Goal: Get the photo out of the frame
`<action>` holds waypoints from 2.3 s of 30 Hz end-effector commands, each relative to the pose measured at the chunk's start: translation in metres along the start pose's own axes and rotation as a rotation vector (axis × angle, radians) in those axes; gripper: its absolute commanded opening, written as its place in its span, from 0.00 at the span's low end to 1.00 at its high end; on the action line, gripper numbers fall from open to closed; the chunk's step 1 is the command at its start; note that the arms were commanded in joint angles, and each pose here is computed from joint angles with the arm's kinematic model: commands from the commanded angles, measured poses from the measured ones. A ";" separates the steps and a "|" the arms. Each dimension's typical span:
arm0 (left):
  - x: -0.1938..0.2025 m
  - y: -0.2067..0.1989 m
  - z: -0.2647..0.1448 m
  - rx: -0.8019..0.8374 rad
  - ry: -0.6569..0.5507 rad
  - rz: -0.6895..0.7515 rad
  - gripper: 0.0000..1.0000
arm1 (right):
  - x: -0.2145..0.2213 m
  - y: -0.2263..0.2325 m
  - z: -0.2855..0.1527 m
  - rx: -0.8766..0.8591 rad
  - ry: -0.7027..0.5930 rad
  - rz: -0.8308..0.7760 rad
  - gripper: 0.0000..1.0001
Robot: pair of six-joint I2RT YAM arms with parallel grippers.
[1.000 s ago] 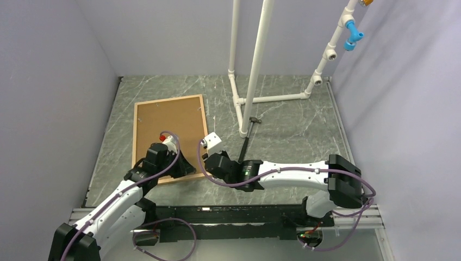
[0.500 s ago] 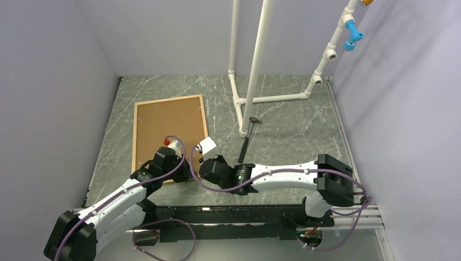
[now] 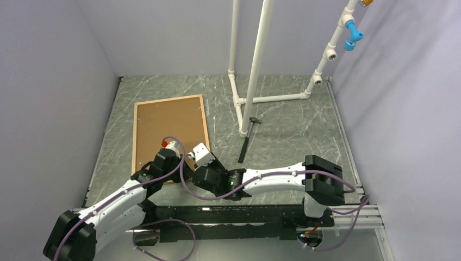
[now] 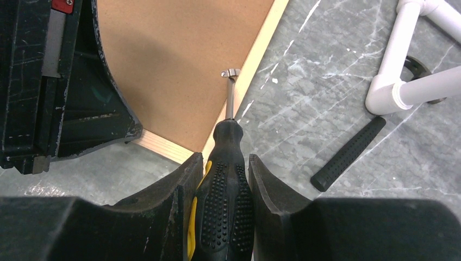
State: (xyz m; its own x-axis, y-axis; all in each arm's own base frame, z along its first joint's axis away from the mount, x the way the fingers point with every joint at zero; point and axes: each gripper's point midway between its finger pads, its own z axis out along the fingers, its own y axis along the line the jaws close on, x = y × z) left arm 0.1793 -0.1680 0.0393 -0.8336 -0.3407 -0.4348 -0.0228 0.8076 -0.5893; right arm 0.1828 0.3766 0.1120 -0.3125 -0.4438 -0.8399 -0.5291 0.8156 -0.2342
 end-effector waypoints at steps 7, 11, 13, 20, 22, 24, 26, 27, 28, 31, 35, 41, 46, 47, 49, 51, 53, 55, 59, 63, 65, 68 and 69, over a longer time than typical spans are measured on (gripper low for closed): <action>0.008 0.021 0.001 -0.082 0.008 0.000 0.00 | -0.011 0.016 0.004 -0.096 -0.144 -0.020 0.00; 0.010 0.021 0.002 -0.074 0.012 -0.008 0.00 | -0.012 0.020 0.004 -0.128 -0.169 -0.021 0.00; 0.010 0.021 0.002 -0.074 0.011 -0.009 0.00 | -0.015 0.019 0.002 -0.125 -0.170 -0.013 0.00; 0.005 0.016 -0.002 -0.062 -0.003 0.000 0.00 | -0.036 0.010 -0.008 -0.107 -0.194 0.047 0.00; 0.003 0.013 -0.003 -0.055 -0.006 0.003 0.00 | -0.043 0.005 -0.011 -0.084 -0.199 0.062 0.00; 0.001 0.010 -0.005 -0.046 -0.011 0.006 0.00 | -0.053 -0.001 -0.015 -0.073 -0.213 0.085 0.00; -0.003 0.007 -0.008 -0.038 -0.024 0.008 0.00 | -0.060 -0.008 -0.016 -0.061 -0.223 0.111 0.00; -0.006 0.004 -0.010 -0.033 -0.035 0.009 0.00 | -0.063 -0.012 -0.015 -0.053 -0.227 0.122 0.00; -0.009 0.002 -0.012 -0.028 -0.046 0.010 0.00 | -0.066 -0.017 -0.013 -0.043 -0.227 0.135 0.00; -0.014 -0.002 -0.015 -0.020 -0.066 0.011 0.00 | -0.071 -0.029 -0.004 -0.026 -0.207 0.169 0.00; -0.018 -0.007 -0.018 -0.011 -0.073 0.017 0.00 | -0.078 -0.042 0.014 -0.013 -0.179 0.219 0.00; -0.022 -0.013 -0.017 0.001 -0.067 0.037 0.00 | -0.094 -0.057 0.047 0.068 -0.155 0.235 0.00; -0.014 -0.010 -0.009 0.012 -0.046 0.018 0.00 | -0.099 -0.055 0.078 0.136 -0.137 0.172 0.00; -0.011 -0.007 -0.008 0.010 -0.041 0.012 0.00 | -0.100 -0.054 0.084 0.137 -0.135 0.169 0.00; -0.007 -0.005 -0.006 0.014 -0.036 0.006 0.00 | -0.101 -0.054 0.094 0.140 -0.131 0.171 0.00; -0.003 -0.003 -0.004 0.017 -0.028 0.005 0.00 | -0.102 -0.055 0.104 0.145 -0.127 0.171 0.00; -0.001 -0.001 -0.004 0.016 -0.021 0.009 0.00 | -0.099 -0.056 0.116 0.155 -0.117 0.157 0.00; 0.000 0.001 -0.004 0.007 -0.015 0.014 0.00 | -0.097 -0.056 0.126 0.166 -0.109 0.148 0.00; 0.002 0.004 -0.005 0.001 -0.016 0.014 0.00 | -0.093 -0.063 0.144 0.188 -0.094 0.142 0.00; 0.007 0.008 -0.004 -0.002 -0.010 0.007 0.00 | -0.093 -0.067 0.157 0.175 -0.100 0.153 0.00; 0.008 0.010 -0.003 -0.004 -0.005 0.005 0.00 | -0.093 -0.068 0.164 0.179 -0.100 0.150 0.00; 0.010 0.012 -0.002 -0.008 -0.003 0.004 0.00 | -0.093 -0.070 0.172 0.194 -0.098 0.143 0.00; 0.010 0.012 -0.002 -0.010 -0.001 0.005 0.00 | -0.093 -0.070 0.174 0.196 -0.097 0.138 0.00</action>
State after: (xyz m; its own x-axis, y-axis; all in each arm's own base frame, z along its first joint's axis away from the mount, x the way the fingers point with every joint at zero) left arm 0.1760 -0.1634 0.0390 -0.8192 -0.3501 -0.4542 -0.0158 0.8055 -0.5924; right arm 0.3665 0.4174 0.1025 -0.3353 -0.3328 -0.8814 -0.3513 0.9122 -0.2108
